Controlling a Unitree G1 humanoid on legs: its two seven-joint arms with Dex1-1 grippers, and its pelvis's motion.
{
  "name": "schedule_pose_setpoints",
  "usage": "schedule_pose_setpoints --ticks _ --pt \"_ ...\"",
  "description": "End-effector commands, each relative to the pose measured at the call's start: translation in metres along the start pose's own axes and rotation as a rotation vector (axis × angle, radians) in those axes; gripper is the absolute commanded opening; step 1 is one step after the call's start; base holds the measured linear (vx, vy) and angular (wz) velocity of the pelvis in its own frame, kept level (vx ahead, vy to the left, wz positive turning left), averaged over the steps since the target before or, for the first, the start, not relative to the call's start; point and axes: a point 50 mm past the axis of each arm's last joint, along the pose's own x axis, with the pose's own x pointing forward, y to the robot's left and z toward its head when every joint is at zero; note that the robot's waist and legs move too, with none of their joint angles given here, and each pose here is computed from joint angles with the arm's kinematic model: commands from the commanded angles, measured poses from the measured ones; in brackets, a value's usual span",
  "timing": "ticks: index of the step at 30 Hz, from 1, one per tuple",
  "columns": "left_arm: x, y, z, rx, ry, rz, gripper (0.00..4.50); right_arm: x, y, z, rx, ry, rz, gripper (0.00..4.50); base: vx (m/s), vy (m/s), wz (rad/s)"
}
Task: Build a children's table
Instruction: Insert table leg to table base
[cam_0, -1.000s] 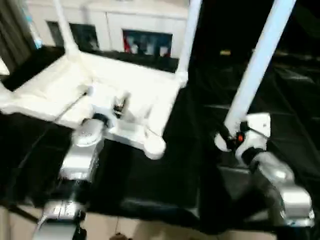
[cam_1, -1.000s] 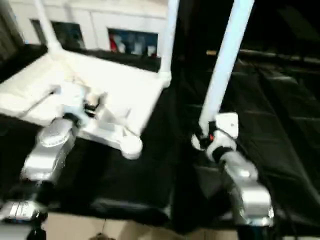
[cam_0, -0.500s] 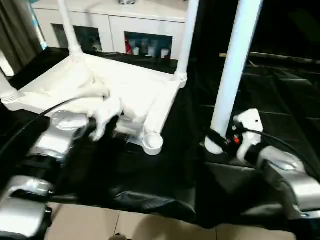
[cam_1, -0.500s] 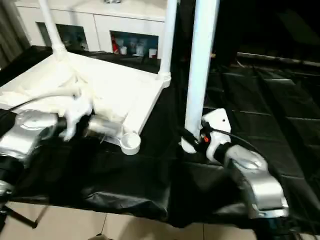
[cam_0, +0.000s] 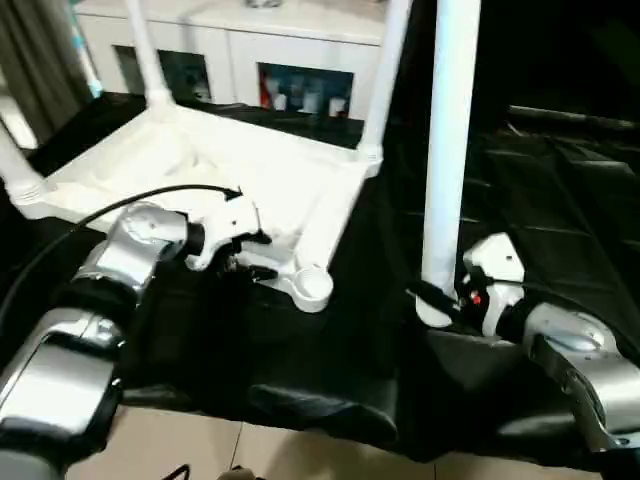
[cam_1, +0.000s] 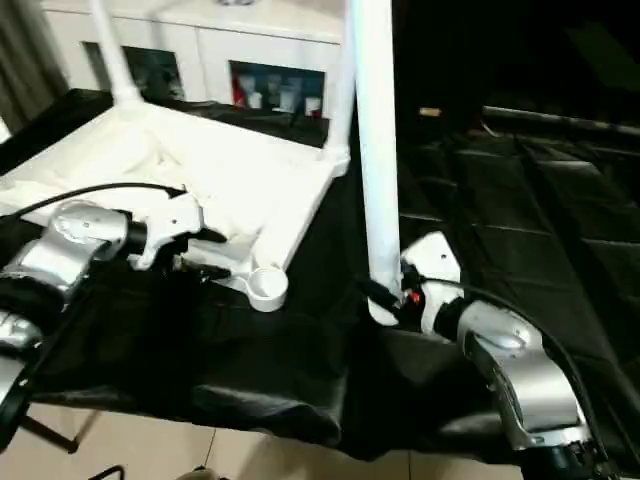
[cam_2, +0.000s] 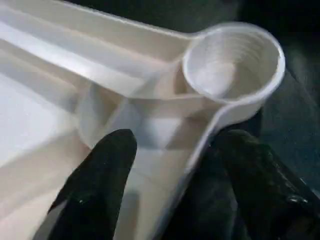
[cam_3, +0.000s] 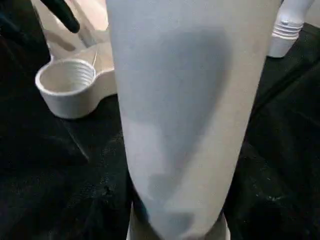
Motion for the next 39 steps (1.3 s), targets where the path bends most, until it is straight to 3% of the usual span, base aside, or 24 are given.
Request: schedule_pose_setpoints --ticks 1,3,5,8,11,14,16,21,22,25,30,33,38,39 --pt "0.0 0.002 0.001 0.024 0.028 -0.004 2.72 -0.002 0.001 0.005 -0.035 -0.018 0.005 1.93 0.0 0.0 0.0" --pt "0.002 0.001 -0.001 0.017 0.041 -0.009 2.76 -0.002 0.001 0.004 -0.036 -0.019 0.007 1.93 0.0 0.0 0.0" --pt "0.005 -0.001 -0.005 0.004 0.06 -0.02 2.37 -0.002 0.003 0.002 -0.05 -0.007 0.011 1.93 0.0 0.0 0.0" --pt "0.007 -0.002 -0.008 0.012 0.091 -0.021 2.39 -0.001 0.004 0.001 -0.055 -0.006 0.013 1.93 0.0 0.0 0.0" --pt "0.006 0.0 -0.008 0.02 0.12 -0.02 1.97 0.0 0.004 0.002 -0.052 -0.013 0.01 1.93 0.0 0.0 0.0" --pt "0.006 -0.001 -0.012 0.021 0.178 -0.046 1.99 0.0 0.004 0.001 -0.054 -0.011 0.007 1.93 0.0 0.0 0.0" --pt "0.006 -0.004 -0.016 0.035 0.239 -0.09 1.57 0.002 0.004 0.0 -0.057 -0.01 0.002 1.93 0.0 0.0 0.0" --pt "0.007 -0.005 -0.016 0.04 0.268 -0.136 1.43 0.002 0.003 -0.001 -0.061 -0.009 -0.002 1.93 0.0 0.0 0.0" --pt "0.007 -0.005 -0.015 0.035 0.275 -0.152 1.12 0.002 0.002 0.0 -0.066 -0.008 -0.009 1.93 0.0 0.0 0.0" --pt "0.007 -0.003 -0.01 -0.044 0.276 -0.19 1.11 0.001 -0.001 0.0 -0.074 -0.005 -0.027 1.93 0.0 0.0 0.0" --pt "0.006 -0.005 -0.006 -0.088 0.264 -0.264 0.76 0.0 -0.002 -0.001 -0.076 -0.005 -0.035 1.93 0.0 0.0 0.0" --pt "0.009 -0.008 -0.004 -0.115 0.236 -0.282 0.56 0.0 -0.004 0.001 -0.045 -0.029 -0.058 1.93 0.0 0.0 0.0" --pt "0.032 -0.015 0.011 -0.249 0.085 -0.225 0.36 0.003 -0.006 0.01 0.152 -0.124 -0.102 1.93 0.0 0.0 0.0" --pt "0.032 -0.015 0.011 -0.249 0.085 -0.225 0.33 0.003 -0.006 0.01 0.152 -0.124 -0.102 1.93 0.0 0.0 0.0"
